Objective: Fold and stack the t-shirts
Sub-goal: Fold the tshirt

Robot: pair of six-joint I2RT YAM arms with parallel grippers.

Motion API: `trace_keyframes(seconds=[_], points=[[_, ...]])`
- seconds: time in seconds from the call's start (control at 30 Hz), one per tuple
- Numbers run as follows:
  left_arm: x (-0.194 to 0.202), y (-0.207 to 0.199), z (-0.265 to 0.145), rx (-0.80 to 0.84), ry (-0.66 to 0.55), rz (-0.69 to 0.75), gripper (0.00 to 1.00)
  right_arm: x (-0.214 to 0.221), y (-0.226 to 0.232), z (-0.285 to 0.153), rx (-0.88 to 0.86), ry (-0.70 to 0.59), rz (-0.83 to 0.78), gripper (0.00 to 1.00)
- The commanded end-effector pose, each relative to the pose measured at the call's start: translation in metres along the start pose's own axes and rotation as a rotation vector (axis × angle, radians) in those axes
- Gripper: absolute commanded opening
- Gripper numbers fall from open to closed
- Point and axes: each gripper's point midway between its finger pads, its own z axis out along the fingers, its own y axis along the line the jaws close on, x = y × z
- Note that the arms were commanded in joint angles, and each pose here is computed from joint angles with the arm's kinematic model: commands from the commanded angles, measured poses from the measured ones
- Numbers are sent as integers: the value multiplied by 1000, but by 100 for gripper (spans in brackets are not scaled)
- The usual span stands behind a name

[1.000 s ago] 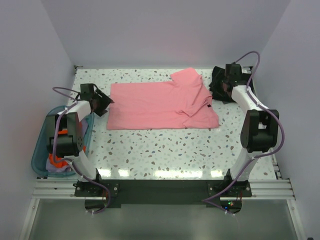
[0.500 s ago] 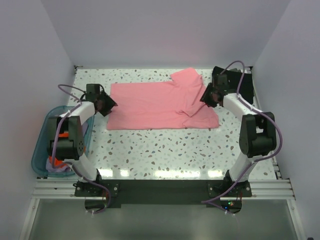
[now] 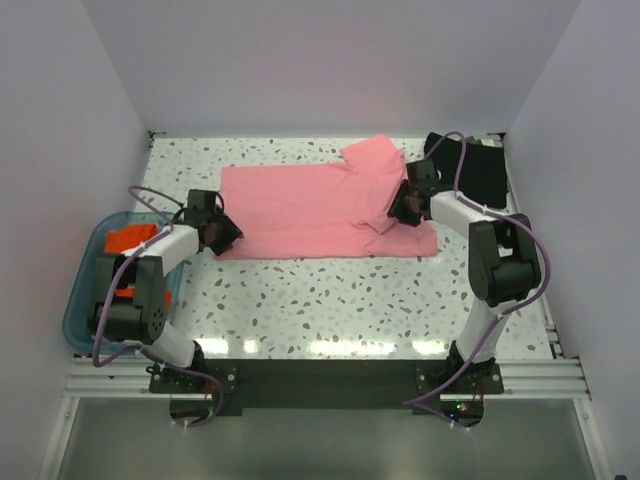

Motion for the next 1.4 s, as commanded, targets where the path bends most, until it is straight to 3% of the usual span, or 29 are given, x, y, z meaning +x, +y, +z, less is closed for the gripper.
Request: trace_keyframes(seconds=[0.0, 0.2, 0.33, 0.47, 0.7, 0.8, 1.23, 1.37], points=[[-6, -2, -6, 7, -52, -17, 47, -3, 2, 8, 10, -42, 9, 41], [2, 7, 1, -14, -36, -18, 47, 5, 7, 16, 6, -27, 7, 41], [3, 11, 1, -29, -41, -15, 47, 1, 14, 16, -8, -35, 18, 32], [5, 14, 2, -40, -37, -21, 47, -12, 25, 12, -29, -57, 30, 14], [4, 16, 3, -49, -41, -18, 47, -25, 43, 17, -67, -56, 40, 3], [3, 18, 3, -60, -44, -16, 47, -31, 51, 22, -77, -56, 44, 3], [-2, 13, 0, -55, -54, -9, 48, -42, 92, 38, -190, -19, 82, 20], [-6, 11, -6, -51, -67, -4, 50, -52, 93, 28, -175, -43, 67, 31]])
